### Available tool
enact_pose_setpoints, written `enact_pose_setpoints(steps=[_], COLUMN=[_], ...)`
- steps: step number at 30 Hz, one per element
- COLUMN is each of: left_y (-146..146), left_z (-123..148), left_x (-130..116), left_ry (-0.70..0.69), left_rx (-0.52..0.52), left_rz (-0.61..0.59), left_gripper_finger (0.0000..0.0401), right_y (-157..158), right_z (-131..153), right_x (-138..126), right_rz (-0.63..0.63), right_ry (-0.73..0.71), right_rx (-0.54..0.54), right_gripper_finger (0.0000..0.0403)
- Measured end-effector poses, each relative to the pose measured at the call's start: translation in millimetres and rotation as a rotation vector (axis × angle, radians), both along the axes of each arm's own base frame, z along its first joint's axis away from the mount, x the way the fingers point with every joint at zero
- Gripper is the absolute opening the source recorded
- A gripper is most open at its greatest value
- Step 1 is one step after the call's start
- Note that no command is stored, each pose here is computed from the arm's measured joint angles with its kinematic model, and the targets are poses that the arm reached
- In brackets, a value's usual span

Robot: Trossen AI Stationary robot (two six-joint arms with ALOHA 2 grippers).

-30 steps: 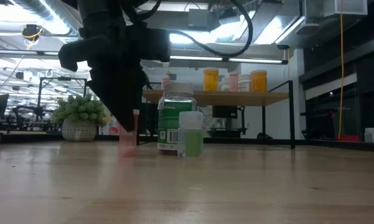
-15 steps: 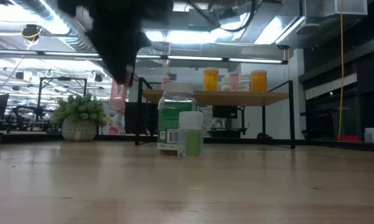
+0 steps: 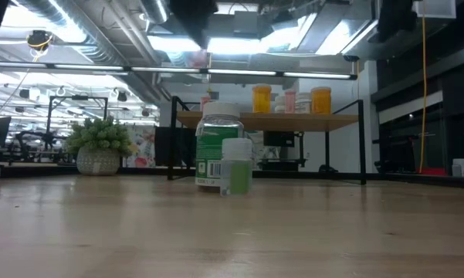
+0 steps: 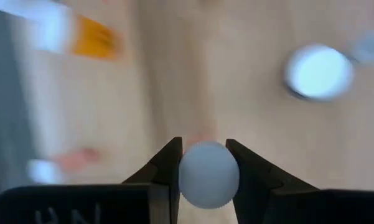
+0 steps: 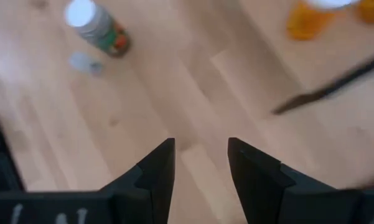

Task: Pick and place medicine bottles onto shelf by color
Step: Put the pink pill bottle on the shelf aligned with the other pink pill bottle

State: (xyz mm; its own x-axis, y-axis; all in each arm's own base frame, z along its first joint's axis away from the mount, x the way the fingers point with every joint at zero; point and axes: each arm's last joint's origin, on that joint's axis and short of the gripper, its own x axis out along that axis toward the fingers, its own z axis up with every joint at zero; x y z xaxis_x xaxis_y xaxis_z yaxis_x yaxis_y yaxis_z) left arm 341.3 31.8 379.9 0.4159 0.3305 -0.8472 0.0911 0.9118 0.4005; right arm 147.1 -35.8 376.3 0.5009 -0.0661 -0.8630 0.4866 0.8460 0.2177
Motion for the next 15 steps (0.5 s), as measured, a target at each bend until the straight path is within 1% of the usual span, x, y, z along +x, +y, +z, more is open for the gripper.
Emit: enact_pose_setpoints(steps=[3,6,8,10,12,15], left_y=[35.3,72.2,96.4,120.6,142.7,175.0], left_z=[21.9,32.9,36.4,39.0,38.5,33.8], left_x=[-0.4,-2.0,-6.5,-14.0,-19.9,-29.4], left_ry=[-0.116,-0.238,-0.29,-0.321,-0.342,-0.364], left_rx=[0.023,-0.007,-0.001,0.027,0.045,0.04], left_rz=[0.002,0.005,0.034,0.087,0.144,0.214], left_gripper_finger=[0.0091,0.0091,0.0091,0.0091,0.0091,0.0091], right_y=[7.1,11.4,13.5,15.6,17.9,21.7], right_z=[-24.4,-48.5,-63.4,-76.7,-88.0,-102.8], right_x=[4.3,12.8,20.2,27.8,34.5,41.5], right_rz=[0.038,0.076,0.097,0.116,0.134,0.159], right_ry=[-0.065,-0.113,-0.141,-0.172,-0.208,-0.255], right_rx=[0.017,0.008,0.003,-0.002,-0.008,-0.013], right_gripper_finger=[0.0152,0.0152,0.0152,0.0152,0.0152,0.0152])
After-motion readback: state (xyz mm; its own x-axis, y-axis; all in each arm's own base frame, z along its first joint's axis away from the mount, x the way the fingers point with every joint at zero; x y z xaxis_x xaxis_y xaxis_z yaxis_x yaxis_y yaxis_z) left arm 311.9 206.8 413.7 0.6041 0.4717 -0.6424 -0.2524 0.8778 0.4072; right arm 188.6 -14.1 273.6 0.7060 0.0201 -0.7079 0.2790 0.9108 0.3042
